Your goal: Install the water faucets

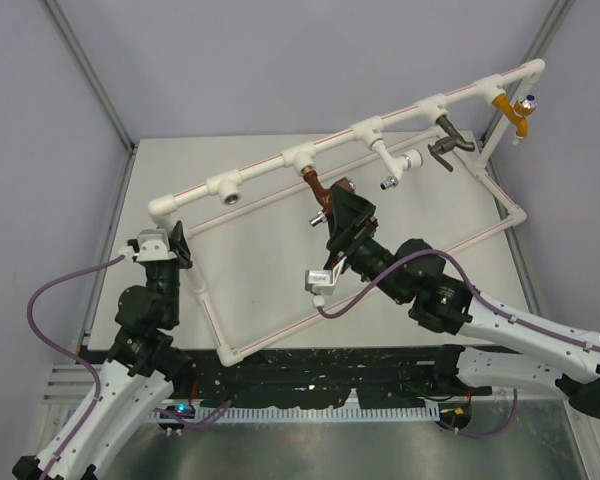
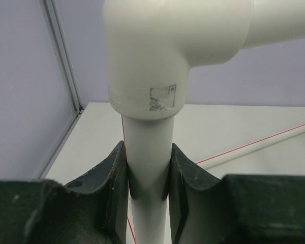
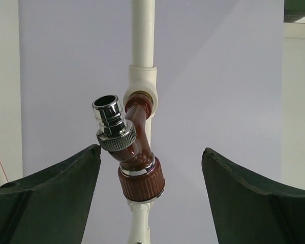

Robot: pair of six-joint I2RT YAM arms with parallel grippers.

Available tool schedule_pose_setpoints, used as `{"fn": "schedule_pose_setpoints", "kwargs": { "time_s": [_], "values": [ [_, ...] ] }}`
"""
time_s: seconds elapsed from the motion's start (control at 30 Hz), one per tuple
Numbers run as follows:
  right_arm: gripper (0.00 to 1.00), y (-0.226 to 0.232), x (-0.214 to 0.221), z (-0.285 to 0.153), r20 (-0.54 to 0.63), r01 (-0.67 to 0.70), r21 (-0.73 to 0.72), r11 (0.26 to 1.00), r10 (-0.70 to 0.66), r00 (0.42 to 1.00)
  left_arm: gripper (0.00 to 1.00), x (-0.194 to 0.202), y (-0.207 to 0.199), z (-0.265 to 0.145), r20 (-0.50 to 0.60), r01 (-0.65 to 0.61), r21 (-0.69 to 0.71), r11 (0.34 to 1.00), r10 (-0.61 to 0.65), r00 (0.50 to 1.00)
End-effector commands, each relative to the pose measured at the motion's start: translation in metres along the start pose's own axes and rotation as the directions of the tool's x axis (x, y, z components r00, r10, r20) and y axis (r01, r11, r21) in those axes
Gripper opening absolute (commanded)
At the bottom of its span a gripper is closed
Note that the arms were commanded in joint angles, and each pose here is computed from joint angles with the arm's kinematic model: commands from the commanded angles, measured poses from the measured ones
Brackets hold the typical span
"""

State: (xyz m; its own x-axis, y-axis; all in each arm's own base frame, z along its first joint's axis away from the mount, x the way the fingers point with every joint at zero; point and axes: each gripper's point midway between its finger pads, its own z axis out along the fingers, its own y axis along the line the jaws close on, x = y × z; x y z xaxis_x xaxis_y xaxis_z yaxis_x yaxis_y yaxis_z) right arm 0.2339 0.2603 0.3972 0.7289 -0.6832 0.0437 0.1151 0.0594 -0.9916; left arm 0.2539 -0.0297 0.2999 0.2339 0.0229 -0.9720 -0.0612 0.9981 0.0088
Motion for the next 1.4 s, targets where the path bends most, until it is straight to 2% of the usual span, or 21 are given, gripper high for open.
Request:
{"fn": "schedule_pose_setpoints", "kwargs": {
  "time_s": [0.0, 0.17, 0.23, 0.3, 0.67, 0.8, 0.93, 0.97, 1.0, 1.03, 1.13, 1.2, 1.23, 1.27, 1.3, 1.33, 1.37],
  "values": [
    [0.82, -0.03, 0.003, 0.006, -0.032, 0.105, 0.055, 0.993, -0.103, 0.994, 0.0, 0.0, -0.011, 0.0, -0.005, -0.013, 0.058, 0.998, 0.013, 1.0],
    [0.78, -0.024, 0.007, 0.013, -0.051, 0.136, 0.005, 0.991, -0.136, 0.989, 0.0, -0.001, -0.01, 0.0, -0.001, -0.012, 0.058, 0.998, 0.012, 1.0],
    [0.75, -0.021, 0.009, 0.017, -0.058, 0.138, -0.005, 0.99, -0.138, 0.989, 0.0, -0.001, -0.01, -0.001, 0.001, -0.009, 0.057, 0.998, 0.009, 1.0],
    [0.67, -0.017, 0.011, 0.022, -0.066, 0.145, -0.018, 0.989, -0.146, 0.987, 0.0, -0.002, -0.01, -0.001, 0.003, -0.01, 0.057, 0.998, 0.01, 1.0],
    [0.53, 0.001, 0.021, 0.041, -0.081, 0.145, -0.071, 0.987, -0.15, 0.985, 0.0, -0.003, -0.01, -0.001, 0.008, -0.004, 0.058, 0.998, 0.003, 1.0],
    [0.42, 0.008, 0.024, 0.047, -0.087, 0.143, -0.071, 0.987, -0.149, 0.985, 0.0, -0.003, -0.01, -0.002, 0.008, -0.002, 0.059, 0.998, 0.002, 1.0],
    [0.28, 0.014, 0.023, 0.053, -0.083, 0.105, -0.067, 0.992, -0.111, 0.99, 0.0, -0.003, -0.009, -0.002, 0.009, -0.002, 0.056, 0.998, 0.001, 1.0],
    [0.19, 0.015, 0.021, 0.055, -0.077, 0.075, -0.056, 0.996, -0.08, 0.994, 0.0, -0.004, -0.01, -0.002, 0.009, -0.002, 0.057, 0.998, 0.001, 1.0],
    [0.16, 0.018, 0.019, 0.057, -0.07, 0.055, -0.053, 0.997, -0.059, 0.996, 0.0, -0.003, -0.01, -0.002, 0.008, -0.002, 0.058, 0.998, 0.002, 1.0],
    [0.07, 0.017, 0.02, 0.057, -0.074, 0.011, -0.04, 0.999, -0.014, 0.997, 0.0, -0.004, -0.009, -0.001, 0.009, -0.003, 0.056, 0.998, 0.003, 1.0],
    [0.05, 0.023, 0.017, 0.062, -0.067, -0.11, -0.001, 0.994, 0.11, 0.992, 0.0, -0.003, -0.009, -0.001, 0.009, -0.003, 0.056, 0.998, 0.003, 1.0],
    [0.05, 0.02, 0.014, 0.064, -0.047, -0.248, 0.053, 0.967, 0.25, 0.967, 0.0, -0.003, -0.009, -0.001, 0.009, -0.002, 0.054, 0.999, 0.001, 1.0],
    [0.05, 0.021, 0.011, 0.065, -0.029, -0.353, 0.067, 0.933, 0.355, 0.934, 0.0, -0.003, -0.009, -0.001, 0.007, -0.004, 0.055, 0.998, 0.004, 1.0],
    [0.05, 0.019, 0.01, 0.065, -0.014, -0.399, 0.087, 0.913, 0.402, 0.916, 0.0, -0.002, -0.01, -0.001, 0.006, -0.005, 0.056, 0.998, 0.004, 1.0],
    [0.05, 0.019, 0.007, 0.066, 0.011, -0.503, 0.107, 0.857, 0.505, 0.863, 0.0, -0.003, -0.009, -0.001, 0.008, -0.003, 0.053, 0.999, 0.003, 1.0],
    [0.05, 0.015, 0.006, 0.065, 0.035, -0.553, 0.135, 0.822, 0.554, 0.832, 0.0, -0.003, -0.009, -0.001, 0.008, -0.003, 0.054, 0.999, 0.003, 1.0],
    [0.05, 0.016, 0.002, 0.066, 0.066, -0.653, 0.142, 0.744, 0.651, 0.756, 0.0, -0.003, -0.009, -0.001, 0.007, -0.004, 0.055, 0.998, 0.004, 1.0]
  ]
}}
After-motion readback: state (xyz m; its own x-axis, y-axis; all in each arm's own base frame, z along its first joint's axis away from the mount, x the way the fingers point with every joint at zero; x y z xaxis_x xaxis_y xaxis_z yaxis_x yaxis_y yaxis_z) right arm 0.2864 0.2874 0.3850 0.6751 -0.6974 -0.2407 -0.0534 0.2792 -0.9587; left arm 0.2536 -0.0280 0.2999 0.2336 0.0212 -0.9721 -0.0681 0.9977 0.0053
